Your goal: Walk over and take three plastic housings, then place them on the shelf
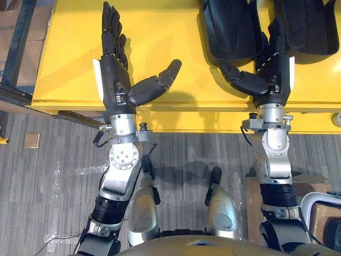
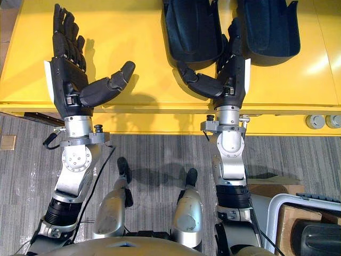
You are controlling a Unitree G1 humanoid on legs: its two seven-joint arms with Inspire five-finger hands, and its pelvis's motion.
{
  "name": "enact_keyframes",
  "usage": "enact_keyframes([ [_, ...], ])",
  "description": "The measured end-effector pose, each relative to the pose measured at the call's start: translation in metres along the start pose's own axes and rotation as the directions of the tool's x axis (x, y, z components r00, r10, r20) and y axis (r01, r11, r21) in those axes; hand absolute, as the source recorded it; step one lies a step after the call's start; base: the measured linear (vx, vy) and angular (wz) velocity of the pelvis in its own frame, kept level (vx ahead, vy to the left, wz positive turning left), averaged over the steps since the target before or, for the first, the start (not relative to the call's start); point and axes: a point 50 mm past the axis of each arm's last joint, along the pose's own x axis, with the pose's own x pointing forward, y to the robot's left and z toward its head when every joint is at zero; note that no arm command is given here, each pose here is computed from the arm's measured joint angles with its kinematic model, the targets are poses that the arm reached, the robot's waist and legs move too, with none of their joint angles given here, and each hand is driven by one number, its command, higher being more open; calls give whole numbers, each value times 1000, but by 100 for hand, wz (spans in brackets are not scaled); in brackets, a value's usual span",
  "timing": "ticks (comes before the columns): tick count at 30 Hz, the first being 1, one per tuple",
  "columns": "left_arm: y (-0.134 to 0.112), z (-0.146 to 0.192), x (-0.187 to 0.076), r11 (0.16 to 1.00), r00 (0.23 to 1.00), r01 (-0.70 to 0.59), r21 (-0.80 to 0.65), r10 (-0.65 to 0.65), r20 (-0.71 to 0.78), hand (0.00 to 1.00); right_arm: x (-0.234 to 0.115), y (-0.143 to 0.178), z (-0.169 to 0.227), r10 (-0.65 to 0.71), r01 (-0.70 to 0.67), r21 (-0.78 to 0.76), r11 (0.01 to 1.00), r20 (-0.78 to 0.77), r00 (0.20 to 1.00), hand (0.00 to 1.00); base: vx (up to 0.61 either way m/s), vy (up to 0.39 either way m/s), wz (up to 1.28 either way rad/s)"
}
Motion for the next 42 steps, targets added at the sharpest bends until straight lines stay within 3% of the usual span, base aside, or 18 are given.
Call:
enact_keyframes([
  [22, 0, -2, 0, 1000, 1000, 3, 7, -3, -16, 100, -1, 5, -2, 114, -113, 45, 993, -7, 993, 100, -1, -12, -1],
  [42, -2, -7, -1, 1000, 999, 14, 9, -13, -40, 100, 1, 6, -2, 97, -97, 7, 995, -10, 995, 100, 0, 0, 0],
])
